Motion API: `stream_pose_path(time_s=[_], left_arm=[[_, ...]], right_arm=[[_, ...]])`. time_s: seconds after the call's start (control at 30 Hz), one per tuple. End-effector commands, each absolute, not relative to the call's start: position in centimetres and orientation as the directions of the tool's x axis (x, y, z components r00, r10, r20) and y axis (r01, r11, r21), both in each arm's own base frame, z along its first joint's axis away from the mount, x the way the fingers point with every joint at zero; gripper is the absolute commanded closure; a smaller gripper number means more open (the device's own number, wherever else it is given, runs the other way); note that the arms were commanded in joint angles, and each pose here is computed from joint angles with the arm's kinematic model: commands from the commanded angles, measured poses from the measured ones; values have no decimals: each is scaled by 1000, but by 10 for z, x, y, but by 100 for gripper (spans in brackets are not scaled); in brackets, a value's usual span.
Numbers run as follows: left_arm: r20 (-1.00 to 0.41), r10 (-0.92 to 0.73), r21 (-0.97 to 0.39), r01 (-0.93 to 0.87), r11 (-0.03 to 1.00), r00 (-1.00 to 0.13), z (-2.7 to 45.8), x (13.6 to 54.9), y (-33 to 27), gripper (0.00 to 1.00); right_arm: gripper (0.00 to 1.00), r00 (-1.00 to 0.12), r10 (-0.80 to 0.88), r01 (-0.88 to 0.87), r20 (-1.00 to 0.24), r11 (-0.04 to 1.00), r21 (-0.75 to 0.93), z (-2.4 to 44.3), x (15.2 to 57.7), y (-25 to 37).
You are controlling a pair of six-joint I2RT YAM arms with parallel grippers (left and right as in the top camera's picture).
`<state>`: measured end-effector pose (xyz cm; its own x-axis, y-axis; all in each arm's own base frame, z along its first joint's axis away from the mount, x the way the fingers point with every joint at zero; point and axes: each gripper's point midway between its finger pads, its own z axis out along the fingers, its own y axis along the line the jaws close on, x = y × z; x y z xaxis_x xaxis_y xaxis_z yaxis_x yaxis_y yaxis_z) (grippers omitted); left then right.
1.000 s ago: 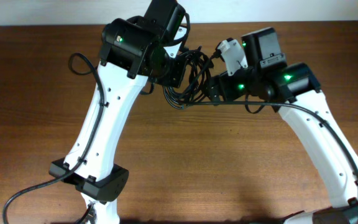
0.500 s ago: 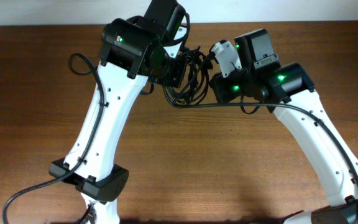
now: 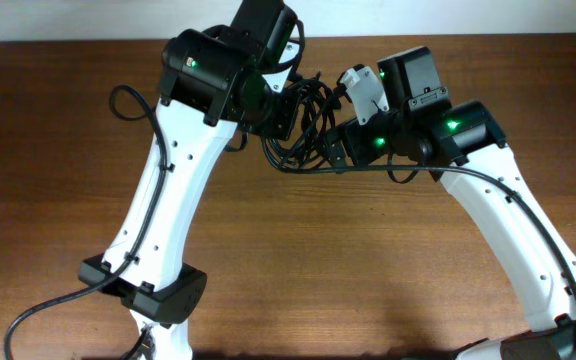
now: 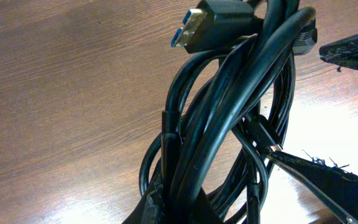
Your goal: Untangle cables
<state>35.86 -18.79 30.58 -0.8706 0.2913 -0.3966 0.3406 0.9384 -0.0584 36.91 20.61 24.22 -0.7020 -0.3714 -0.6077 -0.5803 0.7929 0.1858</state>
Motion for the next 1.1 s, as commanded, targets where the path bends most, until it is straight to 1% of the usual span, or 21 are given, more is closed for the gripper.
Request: stream_pose_path(time_s=[0.0,0.1,0.17,0.3,0.4,0.5,0.53,0.6,0.63,0.9,1.07], left_arm=[[-422,297,-68,356,932,-857,313,358,-189,100],[-429,295,-69,357,932,-854,315,358,-189,100],[-437,294,-70,358,931,-850,319,357,-189,100],[-484,284,-93,371,924,-828,337,355,-193,100],[-493,282,-104,377,920,-823,341,353,-194,100],[-496,283,-105,380,919,-821,342,352,-195,100],[-496,287,-104,385,917,-819,342,350,-196,100],[-501,299,-102,399,911,-812,344,347,-201,100],[-505,303,-97,402,911,-808,345,345,-202,100],[-531,295,-74,390,918,-794,356,342,-194,100],[-565,271,-61,368,928,-779,370,337,-184,100]], right_arm=[[1,-702,-367,-578,-610,794,187,240,376,210],[2,-726,-378,-575,-575,792,205,222,380,213],[3,-730,-380,-574,-569,792,208,219,381,214],[3,-721,-372,-583,-584,782,222,222,383,218],[4,-707,-370,-616,-603,741,268,227,379,231],[4,-673,-387,-651,-630,715,256,232,376,248],[9,-665,-394,-658,-635,712,247,233,375,252],[64,-659,-413,-651,-629,732,200,228,376,253],[96,-659,-419,-644,-625,743,180,226,377,251],[96,-706,-401,-571,-584,810,133,217,388,219],[96,-766,-327,-467,-554,875,128,212,404,170]])
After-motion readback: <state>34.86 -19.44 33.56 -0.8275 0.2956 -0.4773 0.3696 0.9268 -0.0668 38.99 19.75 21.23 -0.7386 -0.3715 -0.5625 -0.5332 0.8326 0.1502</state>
